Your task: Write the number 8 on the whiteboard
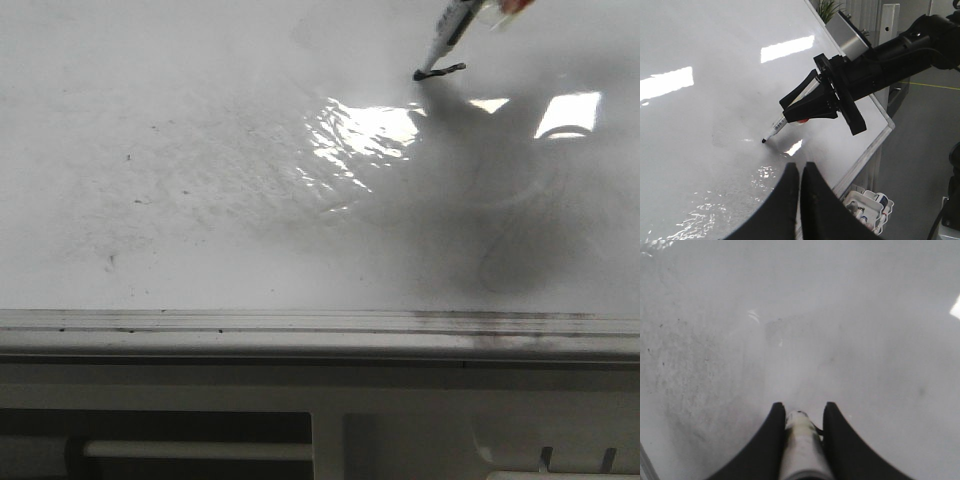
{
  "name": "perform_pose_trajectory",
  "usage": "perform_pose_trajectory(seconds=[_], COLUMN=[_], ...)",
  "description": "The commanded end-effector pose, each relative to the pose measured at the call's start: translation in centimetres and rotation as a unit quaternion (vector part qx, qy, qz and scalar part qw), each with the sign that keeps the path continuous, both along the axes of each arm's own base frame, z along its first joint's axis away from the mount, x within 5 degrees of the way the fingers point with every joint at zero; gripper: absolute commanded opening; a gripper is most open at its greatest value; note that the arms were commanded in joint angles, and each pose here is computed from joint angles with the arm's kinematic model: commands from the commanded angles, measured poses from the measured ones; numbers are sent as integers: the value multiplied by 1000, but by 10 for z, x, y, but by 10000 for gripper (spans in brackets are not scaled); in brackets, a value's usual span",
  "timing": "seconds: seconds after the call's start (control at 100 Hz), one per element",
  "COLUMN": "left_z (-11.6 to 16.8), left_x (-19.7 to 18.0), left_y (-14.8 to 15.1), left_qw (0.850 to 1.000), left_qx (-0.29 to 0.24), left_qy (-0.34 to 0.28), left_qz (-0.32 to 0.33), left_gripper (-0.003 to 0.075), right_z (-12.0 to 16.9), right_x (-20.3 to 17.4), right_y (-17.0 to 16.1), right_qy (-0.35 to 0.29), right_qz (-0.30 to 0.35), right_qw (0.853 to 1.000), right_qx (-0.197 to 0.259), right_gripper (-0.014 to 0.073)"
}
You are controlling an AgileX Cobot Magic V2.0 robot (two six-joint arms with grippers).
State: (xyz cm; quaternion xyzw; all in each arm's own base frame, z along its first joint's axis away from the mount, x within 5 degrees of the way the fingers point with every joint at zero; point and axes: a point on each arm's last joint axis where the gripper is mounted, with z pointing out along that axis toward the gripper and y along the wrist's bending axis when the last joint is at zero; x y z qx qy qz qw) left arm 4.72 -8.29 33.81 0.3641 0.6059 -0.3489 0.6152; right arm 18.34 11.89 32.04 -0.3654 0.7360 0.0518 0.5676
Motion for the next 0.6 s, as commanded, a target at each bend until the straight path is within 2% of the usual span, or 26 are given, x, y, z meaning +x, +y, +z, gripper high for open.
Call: perform_pose_trajectory(seconds=[0.0,0.17,0.27,0.38,0.53,0.59], left_z=[14,14,14,14,14,15], left_x=[1,1,1,1,2,2], left_y=[2,2,2,2,2,2], left_qw=[999,999,999,999,999,999], left_qx=[-40,-40,-40,-40,-42,-44], left_qy=[-8,-8,-8,-8,-9,-10], left_qz=[12,12,12,12,13,14], left_gripper=[-20,-20,-20,-20,-20,-20], right_z=[3,-2,3,4,-14,-17], right_x=[1,-10,-16,-26,-30,-27], right_y=[6,0,-14,-23,-21,-16], right_qy=[2,48,56,59,87,78], right_qz=[11,1,-24,-35,-32,-25], right_qw=[1000,998,997,997,996,996], right_qx=[-4,-43,-45,-29,5,25], right_gripper=[-42,-42,-42,-42,-42,-42])
